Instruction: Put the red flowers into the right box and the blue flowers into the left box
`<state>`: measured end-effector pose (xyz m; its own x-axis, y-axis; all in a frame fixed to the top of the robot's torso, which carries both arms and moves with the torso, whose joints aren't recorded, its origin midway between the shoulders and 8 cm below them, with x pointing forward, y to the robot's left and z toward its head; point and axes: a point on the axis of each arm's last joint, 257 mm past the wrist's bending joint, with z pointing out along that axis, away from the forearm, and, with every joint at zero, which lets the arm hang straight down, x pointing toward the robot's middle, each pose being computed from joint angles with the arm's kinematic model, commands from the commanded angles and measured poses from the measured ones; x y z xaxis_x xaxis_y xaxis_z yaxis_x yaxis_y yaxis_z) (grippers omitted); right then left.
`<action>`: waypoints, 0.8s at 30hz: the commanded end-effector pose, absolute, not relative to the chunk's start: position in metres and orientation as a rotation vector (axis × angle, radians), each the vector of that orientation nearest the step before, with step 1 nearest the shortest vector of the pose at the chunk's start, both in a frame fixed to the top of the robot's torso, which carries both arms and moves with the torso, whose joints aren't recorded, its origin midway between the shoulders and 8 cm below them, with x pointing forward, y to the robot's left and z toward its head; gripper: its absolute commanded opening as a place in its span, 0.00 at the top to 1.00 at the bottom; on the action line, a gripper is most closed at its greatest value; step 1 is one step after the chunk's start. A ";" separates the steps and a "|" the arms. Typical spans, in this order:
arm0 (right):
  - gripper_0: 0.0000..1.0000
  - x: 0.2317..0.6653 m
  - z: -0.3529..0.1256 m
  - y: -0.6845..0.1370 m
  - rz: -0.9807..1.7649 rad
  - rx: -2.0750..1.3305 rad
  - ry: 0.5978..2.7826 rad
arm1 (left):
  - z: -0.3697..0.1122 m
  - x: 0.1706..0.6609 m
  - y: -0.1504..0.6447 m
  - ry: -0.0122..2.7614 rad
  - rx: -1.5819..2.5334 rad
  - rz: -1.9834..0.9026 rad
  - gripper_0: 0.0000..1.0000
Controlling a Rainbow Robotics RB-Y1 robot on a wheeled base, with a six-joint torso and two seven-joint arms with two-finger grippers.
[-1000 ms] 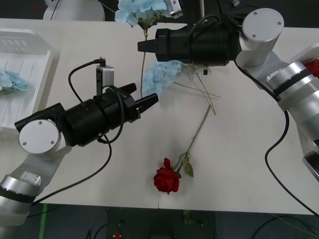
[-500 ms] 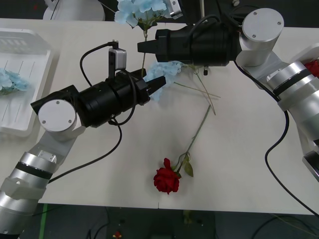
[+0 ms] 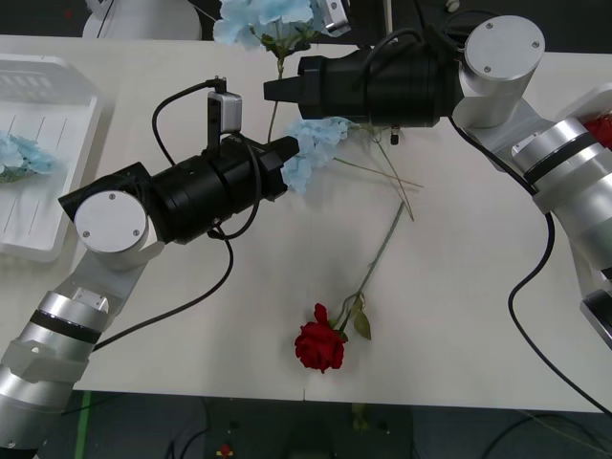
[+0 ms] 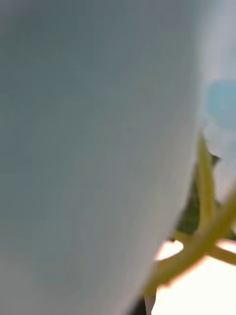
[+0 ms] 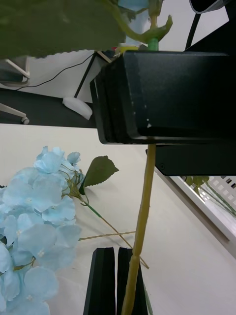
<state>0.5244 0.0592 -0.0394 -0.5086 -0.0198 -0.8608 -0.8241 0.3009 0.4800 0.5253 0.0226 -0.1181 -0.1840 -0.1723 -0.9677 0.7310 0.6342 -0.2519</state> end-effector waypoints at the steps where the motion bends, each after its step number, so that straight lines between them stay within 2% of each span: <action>1: 1.00 0.511 -0.029 0.071 1.331 -0.782 1.775 | -0.096 0.526 0.008 1.533 0.442 -0.929 1.00; 4: 0.98 0.512 -0.028 0.070 1.327 -0.782 1.775 | -0.094 0.527 0.009 1.531 0.433 -0.930 1.00; 5: 0.76 0.513 -0.028 0.068 1.321 -0.782 1.774 | -0.094 0.528 0.011 1.530 0.430 -0.928 1.00; 6: 0.62 0.514 -0.029 0.067 1.309 -0.784 1.775 | -0.093 0.528 0.012 1.529 0.426 -0.930 1.00; 7: 0.56 0.515 -0.031 0.067 1.304 -0.785 1.778 | -0.093 0.529 0.014 1.530 0.426 -0.927 1.00; 8: 0.45 0.516 -0.030 0.065 1.297 -0.783 1.778 | -0.091 0.530 0.018 1.529 0.419 -0.930 1.00; 10: 0.37 0.518 -0.030 0.064 1.294 -0.778 1.776 | -0.090 0.531 0.026 1.531 0.404 -0.939 1.00; 12: 0.31 0.520 -0.031 0.061 1.285 -0.777 1.778 | -0.087 0.531 0.040 1.541 0.409 -0.953 1.00; 15: 0.26 0.524 -0.029 0.057 1.272 -0.765 1.776 | -0.081 0.533 0.072 1.558 0.420 -0.950 1.00; 24: 0.25 0.544 -0.036 0.033 1.148 -0.761 1.804 | -0.060 0.550 0.210 1.647 0.286 -0.811 1.00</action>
<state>0.5364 0.0488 -0.0472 -0.4794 -0.0419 -0.8766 -0.8270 0.3558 0.4353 0.5436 0.1583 -0.0758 -0.2035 -0.1880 -0.9609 0.6754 0.6835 -0.2768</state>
